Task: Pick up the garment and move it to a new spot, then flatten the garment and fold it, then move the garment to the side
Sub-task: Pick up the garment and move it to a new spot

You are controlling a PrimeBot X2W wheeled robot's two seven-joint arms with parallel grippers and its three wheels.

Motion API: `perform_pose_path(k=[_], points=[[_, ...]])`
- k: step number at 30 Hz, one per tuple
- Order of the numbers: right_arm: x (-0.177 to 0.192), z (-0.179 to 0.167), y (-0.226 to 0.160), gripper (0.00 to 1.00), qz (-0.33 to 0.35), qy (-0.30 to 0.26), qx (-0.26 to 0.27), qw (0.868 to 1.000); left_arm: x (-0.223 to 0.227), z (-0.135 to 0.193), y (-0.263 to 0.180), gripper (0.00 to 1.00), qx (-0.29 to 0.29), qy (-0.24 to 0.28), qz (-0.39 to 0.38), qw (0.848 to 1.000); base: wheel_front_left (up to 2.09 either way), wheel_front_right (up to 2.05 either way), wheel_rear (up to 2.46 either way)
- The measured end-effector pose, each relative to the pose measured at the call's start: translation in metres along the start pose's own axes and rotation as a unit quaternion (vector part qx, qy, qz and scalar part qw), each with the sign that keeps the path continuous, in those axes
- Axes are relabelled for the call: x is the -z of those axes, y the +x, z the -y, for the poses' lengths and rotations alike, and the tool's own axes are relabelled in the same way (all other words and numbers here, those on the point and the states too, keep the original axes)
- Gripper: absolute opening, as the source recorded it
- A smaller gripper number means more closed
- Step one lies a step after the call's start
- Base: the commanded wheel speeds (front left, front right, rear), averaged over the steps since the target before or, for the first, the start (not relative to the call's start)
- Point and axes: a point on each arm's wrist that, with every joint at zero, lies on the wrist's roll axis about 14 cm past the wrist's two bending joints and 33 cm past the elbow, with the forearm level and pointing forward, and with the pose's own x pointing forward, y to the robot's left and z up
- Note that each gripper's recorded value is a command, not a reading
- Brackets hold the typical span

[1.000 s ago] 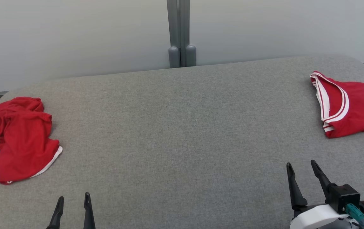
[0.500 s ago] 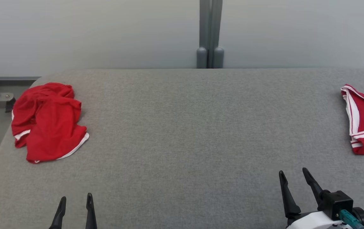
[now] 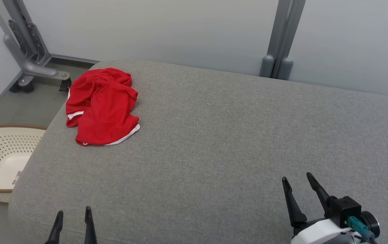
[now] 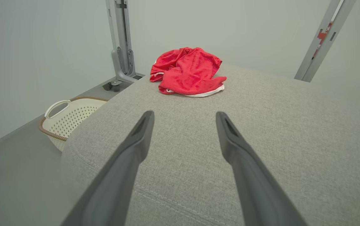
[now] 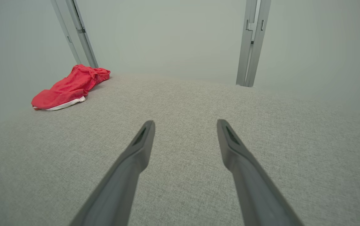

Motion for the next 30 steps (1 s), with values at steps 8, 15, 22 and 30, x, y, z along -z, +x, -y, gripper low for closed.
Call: perform_pose_path(k=[8,15,22,30], points=[[-0.010,0.000,0.036,1.00,0.020,-0.017,-0.018,0.999,-0.033,0.033,0.078,1.00,0.051,-0.006,0.039,0.998,0.00,0.00,0.00],[-0.019,0.017,0.088,1.00,0.049,-0.022,-0.028,0.998,-0.054,0.037,0.181,1.00,0.070,0.029,-0.018,0.997,0.00,0.00,0.00],[0.013,0.045,0.122,1.00,0.037,0.000,-0.011,0.999,-0.021,0.041,0.262,1.00,0.069,0.038,-0.124,0.989,0.00,0.00,0.00],[0.076,0.088,0.118,1.00,-0.023,0.022,0.037,0.999,0.072,0.032,0.305,1.00,0.045,0.047,-0.243,0.968,0.00,0.00,0.00]])
